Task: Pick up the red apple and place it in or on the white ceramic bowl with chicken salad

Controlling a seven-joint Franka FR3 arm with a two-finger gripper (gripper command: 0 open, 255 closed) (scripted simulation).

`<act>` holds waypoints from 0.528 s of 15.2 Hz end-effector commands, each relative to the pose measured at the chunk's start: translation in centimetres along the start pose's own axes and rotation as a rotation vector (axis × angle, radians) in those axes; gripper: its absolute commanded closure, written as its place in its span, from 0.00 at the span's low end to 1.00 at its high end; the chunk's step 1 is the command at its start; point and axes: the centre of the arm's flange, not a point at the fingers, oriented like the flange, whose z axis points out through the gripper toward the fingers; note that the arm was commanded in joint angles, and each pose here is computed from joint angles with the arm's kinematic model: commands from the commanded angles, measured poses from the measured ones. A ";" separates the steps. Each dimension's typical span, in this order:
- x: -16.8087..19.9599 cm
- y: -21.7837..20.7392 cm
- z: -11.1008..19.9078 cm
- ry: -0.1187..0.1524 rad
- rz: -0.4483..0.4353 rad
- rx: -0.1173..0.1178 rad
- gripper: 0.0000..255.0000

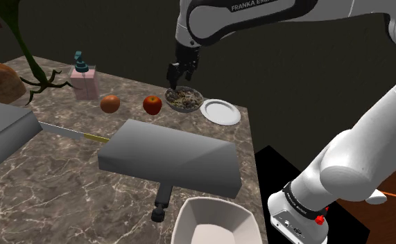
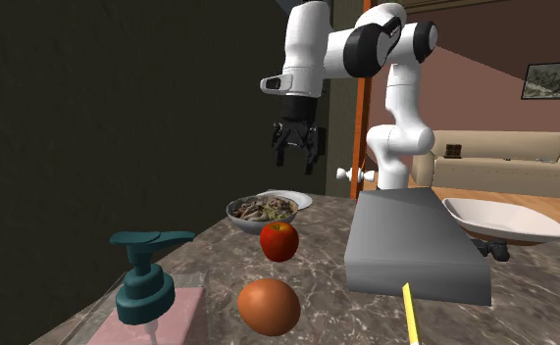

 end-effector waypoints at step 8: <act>6.6 -6.0 7.6 -0.052 -0.099 -0.008 0.00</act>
